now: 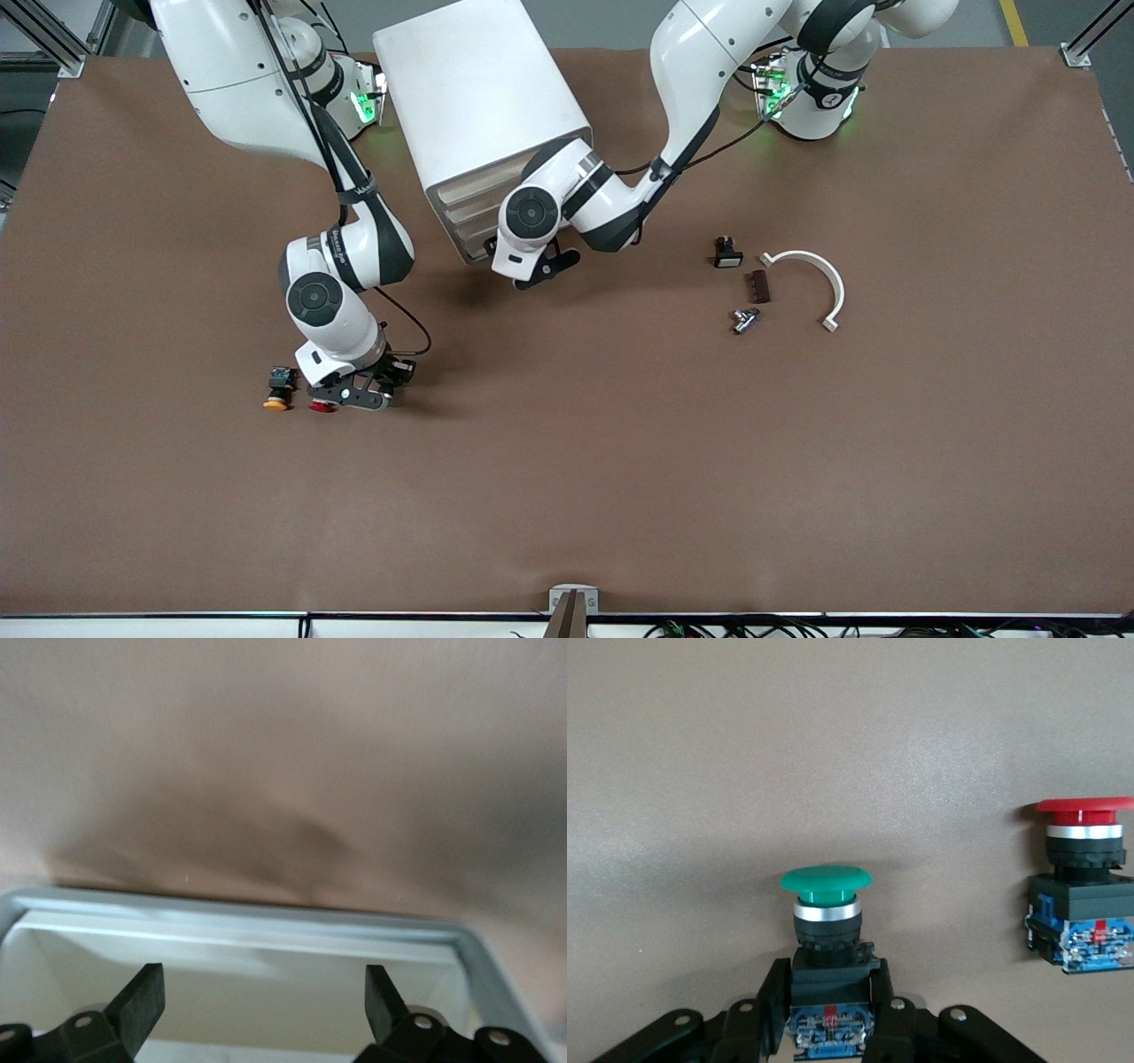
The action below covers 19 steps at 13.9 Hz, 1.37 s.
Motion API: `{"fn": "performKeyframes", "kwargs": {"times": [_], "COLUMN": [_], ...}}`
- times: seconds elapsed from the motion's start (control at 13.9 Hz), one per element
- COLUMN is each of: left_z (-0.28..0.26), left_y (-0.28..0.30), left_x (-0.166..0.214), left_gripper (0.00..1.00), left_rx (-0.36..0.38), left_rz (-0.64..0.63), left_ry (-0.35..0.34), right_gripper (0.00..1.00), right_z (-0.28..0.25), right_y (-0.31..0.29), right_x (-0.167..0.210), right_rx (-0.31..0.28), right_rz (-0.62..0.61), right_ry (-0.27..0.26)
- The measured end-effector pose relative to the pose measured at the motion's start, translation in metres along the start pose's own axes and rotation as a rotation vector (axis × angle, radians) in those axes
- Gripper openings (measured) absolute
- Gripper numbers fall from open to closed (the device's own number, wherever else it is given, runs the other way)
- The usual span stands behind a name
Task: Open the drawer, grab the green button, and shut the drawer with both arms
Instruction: 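Push the drawer shut with the left gripper while the right gripper lowers the button, then place the green button beside the red button and open the right gripper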
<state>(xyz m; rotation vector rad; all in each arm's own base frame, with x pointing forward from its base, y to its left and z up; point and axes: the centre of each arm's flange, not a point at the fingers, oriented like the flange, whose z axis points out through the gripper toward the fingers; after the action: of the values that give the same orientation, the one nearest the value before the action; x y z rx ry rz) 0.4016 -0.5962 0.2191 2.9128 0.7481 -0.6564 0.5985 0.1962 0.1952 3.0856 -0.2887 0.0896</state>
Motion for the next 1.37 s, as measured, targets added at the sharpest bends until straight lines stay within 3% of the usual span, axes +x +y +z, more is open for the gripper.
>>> {"fn": "performKeyframes", "kwargs": {"times": [0.07, 0.14, 0.36, 0.5, 0.58, 0.94, 1.37], "left_z": [-0.014, -0.032, -0.104, -0.161, -0.191, -0.332, -0.419], "left_y": [0.0, -0.001, -0.01, -0.028, -0.041, -0.132, -0.246], "left_x": [0.013, 0.025, 0.059, 0.079, 0.09, 0.157, 0.198], "left_gripper": [1.0, 1.0, 1.0, 1.0, 1.0, 1.0, 1.0], "left_rx": [-0.021, -0.047, -0.128, -0.129, -0.128, -0.167, -0.063], "left_rz": [-0.017, -0.033, -0.056, -0.019, 0.0, 0.075, 0.216], "left_ry": [0.002, 0.006, 0.05, 0.114, 0.14, 0.205, 0.226], "right_gripper": [0.41, 0.47, 0.75, 0.96, 1.0, 1.0, 1.0], "right_z": [0.0, 0.0, -0.004, -0.007, -0.009, -0.025, -0.07], "right_y": [0.0, 0.0, -0.002, -0.002, -0.002, 0.004, 0.071], "right_x": [0.0, 0.001, 0.005, 0.007, 0.008, 0.024, 0.054], "right_rx": [-0.002, -0.006, -0.007, -0.013, -0.02, -0.038, -0.046], "right_rz": [0.0, 0.0, 0.001, 0.002, 0.002, -0.004, -0.083], "right_ry": [-0.003, -0.009, -0.009, -0.019, -0.03, -0.06, -0.117]}}
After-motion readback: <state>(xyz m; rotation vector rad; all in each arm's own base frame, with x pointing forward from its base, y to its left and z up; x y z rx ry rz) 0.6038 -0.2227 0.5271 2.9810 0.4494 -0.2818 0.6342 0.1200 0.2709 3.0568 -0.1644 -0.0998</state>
